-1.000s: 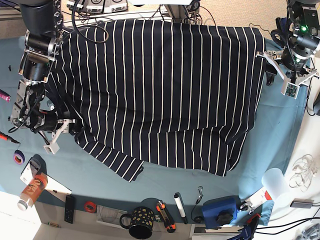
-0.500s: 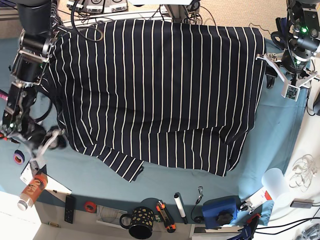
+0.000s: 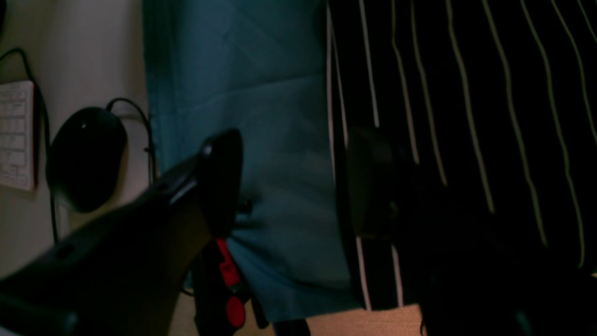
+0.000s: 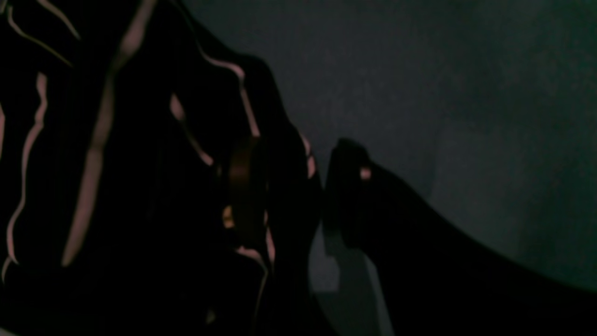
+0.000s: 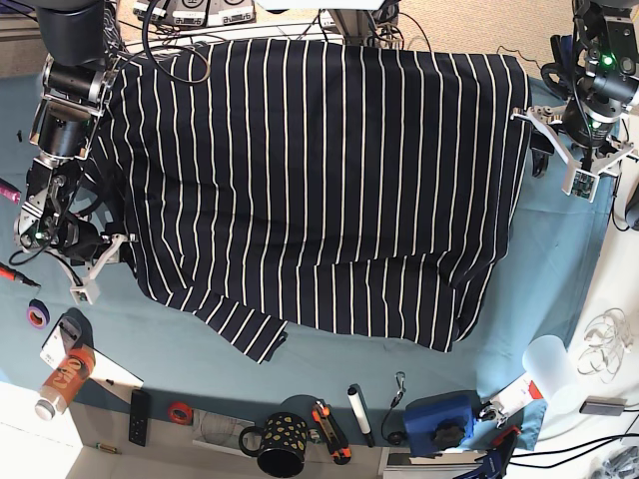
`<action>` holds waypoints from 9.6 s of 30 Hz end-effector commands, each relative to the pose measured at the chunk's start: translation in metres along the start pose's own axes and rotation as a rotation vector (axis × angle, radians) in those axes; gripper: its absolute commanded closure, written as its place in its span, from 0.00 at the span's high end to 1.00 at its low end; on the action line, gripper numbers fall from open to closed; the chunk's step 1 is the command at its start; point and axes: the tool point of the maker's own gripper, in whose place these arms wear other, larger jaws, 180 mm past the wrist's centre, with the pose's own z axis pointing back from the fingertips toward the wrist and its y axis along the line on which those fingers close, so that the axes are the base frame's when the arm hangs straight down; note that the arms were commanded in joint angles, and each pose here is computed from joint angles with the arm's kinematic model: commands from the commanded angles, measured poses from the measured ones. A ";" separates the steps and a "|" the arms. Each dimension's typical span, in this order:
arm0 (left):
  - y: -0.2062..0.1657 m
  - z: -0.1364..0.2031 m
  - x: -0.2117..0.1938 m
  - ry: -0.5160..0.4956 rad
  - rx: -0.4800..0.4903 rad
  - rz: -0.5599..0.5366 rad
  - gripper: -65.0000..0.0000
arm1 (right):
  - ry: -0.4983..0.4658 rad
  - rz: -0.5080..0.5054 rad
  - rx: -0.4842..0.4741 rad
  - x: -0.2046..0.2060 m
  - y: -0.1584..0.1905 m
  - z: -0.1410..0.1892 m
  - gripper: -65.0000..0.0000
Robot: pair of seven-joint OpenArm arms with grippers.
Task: Layout the t-shirt on the table in an organized manner, then fold the t-shirt properly
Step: 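Grasp the shirt's side edge with the right gripper and drag it outward, then grasp the shirt hem with the left gripper and pull it outward, then grasp the shirt collar corner with the right gripper and pull it outward, then release the shirt and raise both grippers away from it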
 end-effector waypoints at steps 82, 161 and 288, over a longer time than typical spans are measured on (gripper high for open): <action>-0.075 -0.181 0.173 -0.103 -0.394 -0.030 0.53 | -0.263 -0.336 -0.319 0.020 -0.150 0.149 0.29; 0.020 -0.103 0.153 -0.201 -0.300 0.207 0.48 | -0.507 -0.376 0.133 0.060 -0.090 0.170 0.29; 0.094 0.024 -0.007 -0.108 -0.147 0.309 0.37 | 0.244 -0.294 0.049 -0.262 0.059 0.108 0.38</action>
